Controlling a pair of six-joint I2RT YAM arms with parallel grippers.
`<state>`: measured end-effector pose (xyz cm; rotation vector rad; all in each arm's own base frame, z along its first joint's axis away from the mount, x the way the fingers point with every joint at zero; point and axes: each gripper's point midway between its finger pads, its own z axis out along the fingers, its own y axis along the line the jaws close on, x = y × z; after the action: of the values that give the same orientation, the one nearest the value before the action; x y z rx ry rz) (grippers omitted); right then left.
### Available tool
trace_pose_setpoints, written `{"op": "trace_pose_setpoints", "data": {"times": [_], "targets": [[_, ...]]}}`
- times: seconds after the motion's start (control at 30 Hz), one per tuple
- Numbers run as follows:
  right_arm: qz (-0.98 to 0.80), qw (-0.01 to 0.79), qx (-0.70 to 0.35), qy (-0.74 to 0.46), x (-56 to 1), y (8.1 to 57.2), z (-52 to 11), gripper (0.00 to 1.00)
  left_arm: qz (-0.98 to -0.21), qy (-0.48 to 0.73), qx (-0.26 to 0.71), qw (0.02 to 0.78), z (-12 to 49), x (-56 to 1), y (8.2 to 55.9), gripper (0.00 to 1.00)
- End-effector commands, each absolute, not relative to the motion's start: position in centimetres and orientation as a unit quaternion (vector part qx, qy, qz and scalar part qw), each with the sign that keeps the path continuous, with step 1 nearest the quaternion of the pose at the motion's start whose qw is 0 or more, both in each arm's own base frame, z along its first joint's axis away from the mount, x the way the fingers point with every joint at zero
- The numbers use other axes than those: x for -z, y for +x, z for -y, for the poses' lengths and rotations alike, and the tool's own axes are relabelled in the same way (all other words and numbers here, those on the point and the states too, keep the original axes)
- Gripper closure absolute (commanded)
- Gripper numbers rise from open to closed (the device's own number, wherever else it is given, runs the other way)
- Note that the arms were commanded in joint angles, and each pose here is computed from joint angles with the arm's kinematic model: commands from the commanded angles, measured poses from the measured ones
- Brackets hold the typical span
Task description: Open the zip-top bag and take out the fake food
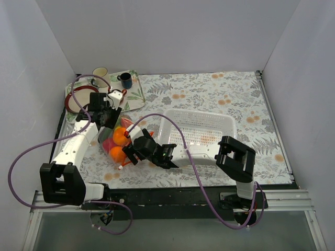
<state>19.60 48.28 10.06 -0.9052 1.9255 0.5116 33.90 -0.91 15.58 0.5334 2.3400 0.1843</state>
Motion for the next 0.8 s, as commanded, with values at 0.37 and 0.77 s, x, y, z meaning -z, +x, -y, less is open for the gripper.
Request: {"op": "trace_pose_setpoints", "data": {"times": [0.37, 0.77], "targets": [[-0.770, 0.464, -0.228, -0.373, -9.6, 19.7, -51.2, 0.02, -0.922, 0.258, -0.011, 0.290, 2.6, -9.4, 31.2, 0.53], [-0.765, 0.480, -0.202, -0.379, -8.9, 21.2, -52.8, 0.01, -0.927, 0.297, 0.042, 0.224, 4.3, -6.2, 27.8, 0.57]]}}
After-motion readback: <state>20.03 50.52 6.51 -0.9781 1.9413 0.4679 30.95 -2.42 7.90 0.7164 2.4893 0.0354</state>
